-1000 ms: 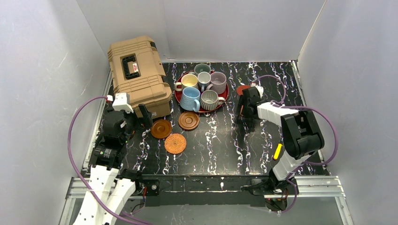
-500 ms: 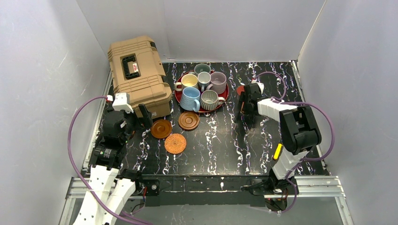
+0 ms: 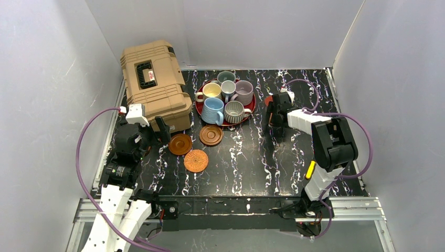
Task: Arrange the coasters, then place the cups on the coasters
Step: Move the coaster to the center of the board.
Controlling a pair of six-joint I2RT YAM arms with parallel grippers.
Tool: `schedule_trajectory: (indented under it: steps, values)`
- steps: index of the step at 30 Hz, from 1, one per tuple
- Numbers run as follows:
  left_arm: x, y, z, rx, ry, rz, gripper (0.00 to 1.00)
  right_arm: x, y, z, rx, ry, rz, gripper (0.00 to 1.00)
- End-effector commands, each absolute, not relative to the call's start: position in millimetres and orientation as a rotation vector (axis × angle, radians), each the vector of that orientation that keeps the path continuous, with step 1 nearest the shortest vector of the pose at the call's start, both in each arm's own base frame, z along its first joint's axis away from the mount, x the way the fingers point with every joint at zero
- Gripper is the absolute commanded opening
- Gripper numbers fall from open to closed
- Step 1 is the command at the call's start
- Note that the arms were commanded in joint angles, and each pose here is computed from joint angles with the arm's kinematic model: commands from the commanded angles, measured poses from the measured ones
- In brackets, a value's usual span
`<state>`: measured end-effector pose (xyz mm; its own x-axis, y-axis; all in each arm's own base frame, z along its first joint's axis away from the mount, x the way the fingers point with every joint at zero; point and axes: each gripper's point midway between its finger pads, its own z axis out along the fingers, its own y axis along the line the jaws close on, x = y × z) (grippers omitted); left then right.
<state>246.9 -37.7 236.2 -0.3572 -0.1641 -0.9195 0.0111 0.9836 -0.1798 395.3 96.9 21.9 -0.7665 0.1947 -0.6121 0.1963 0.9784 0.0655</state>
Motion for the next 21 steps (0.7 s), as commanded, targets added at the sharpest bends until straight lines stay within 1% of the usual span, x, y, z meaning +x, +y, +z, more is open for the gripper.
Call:
schedule_trajectory:
  steps: [1,21]
  values:
    - [246.3,-36.9,238.3,-0.11,1.931,-0.176,0.99,373.7,96.2,-12.2,0.281,2.595,-0.006,0.8]
    - [246.4,-36.7,237.5,-0.11,1.934,-0.174,0.99,388.7,98.3,-19.3,0.288,2.585,-0.007,0.81]
